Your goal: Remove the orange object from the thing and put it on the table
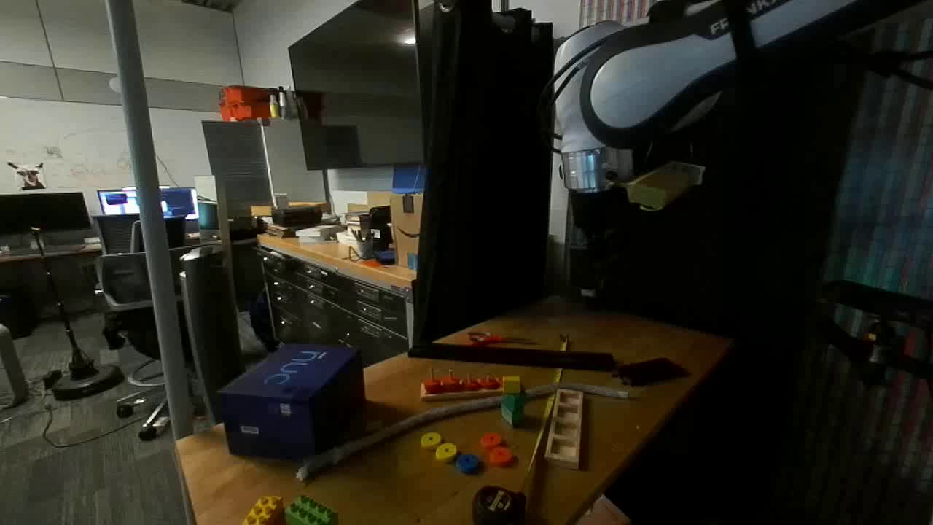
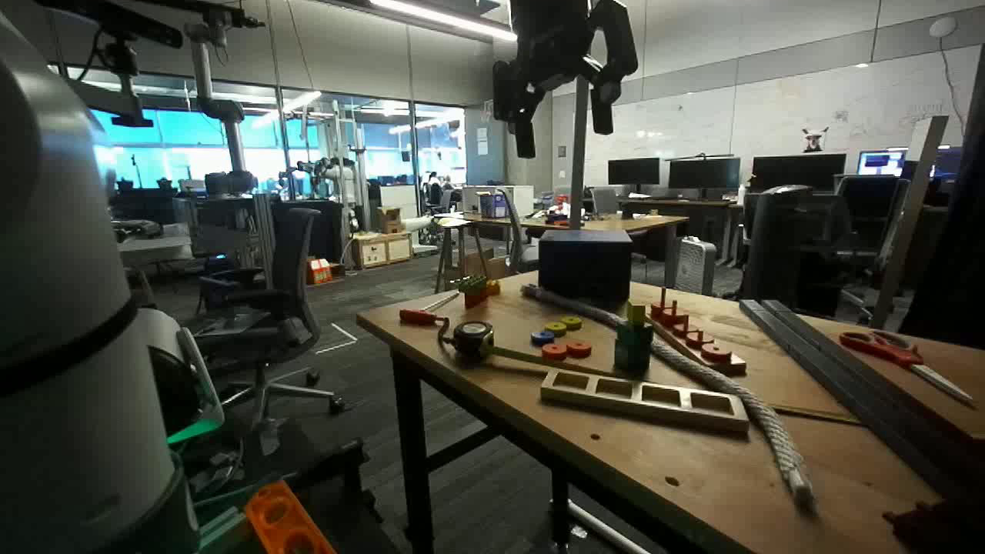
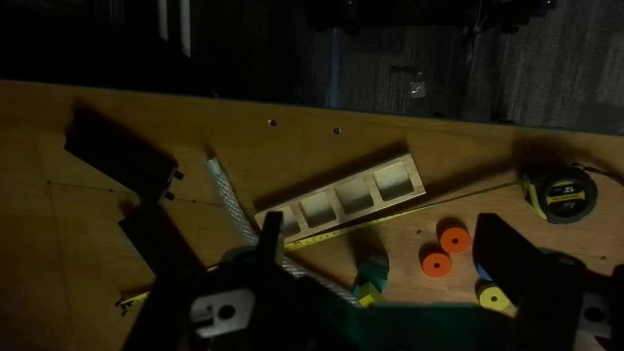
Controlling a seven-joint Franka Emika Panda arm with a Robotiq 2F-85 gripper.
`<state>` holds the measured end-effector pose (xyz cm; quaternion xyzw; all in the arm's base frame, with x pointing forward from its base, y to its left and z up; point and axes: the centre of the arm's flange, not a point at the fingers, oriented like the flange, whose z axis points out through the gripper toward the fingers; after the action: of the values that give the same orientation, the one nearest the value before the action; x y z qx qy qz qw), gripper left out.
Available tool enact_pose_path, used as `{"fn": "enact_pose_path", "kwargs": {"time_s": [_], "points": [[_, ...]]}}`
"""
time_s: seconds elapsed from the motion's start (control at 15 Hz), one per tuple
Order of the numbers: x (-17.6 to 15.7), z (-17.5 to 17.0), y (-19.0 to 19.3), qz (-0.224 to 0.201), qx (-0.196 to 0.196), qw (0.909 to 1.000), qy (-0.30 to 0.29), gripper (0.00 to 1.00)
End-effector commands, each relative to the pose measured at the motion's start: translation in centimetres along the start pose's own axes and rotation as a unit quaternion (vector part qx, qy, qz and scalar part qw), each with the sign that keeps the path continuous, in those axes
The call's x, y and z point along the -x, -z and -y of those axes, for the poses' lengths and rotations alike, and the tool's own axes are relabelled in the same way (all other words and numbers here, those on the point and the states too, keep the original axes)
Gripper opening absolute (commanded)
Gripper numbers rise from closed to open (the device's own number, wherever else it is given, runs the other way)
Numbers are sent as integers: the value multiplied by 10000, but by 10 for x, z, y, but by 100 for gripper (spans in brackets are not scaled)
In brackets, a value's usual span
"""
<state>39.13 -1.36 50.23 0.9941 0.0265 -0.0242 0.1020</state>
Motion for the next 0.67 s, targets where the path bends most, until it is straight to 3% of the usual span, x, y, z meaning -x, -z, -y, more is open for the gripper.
{"fn": "enact_pose_path", "kwargs": {"time_s": [0.0,0.33,0.6], "points": [[0,0,2,-23,1,10000,-4,100],[-1,-1,7,-75,4,10000,-14,100],[-20,17,6,-784,241,9964,194,100]]}}
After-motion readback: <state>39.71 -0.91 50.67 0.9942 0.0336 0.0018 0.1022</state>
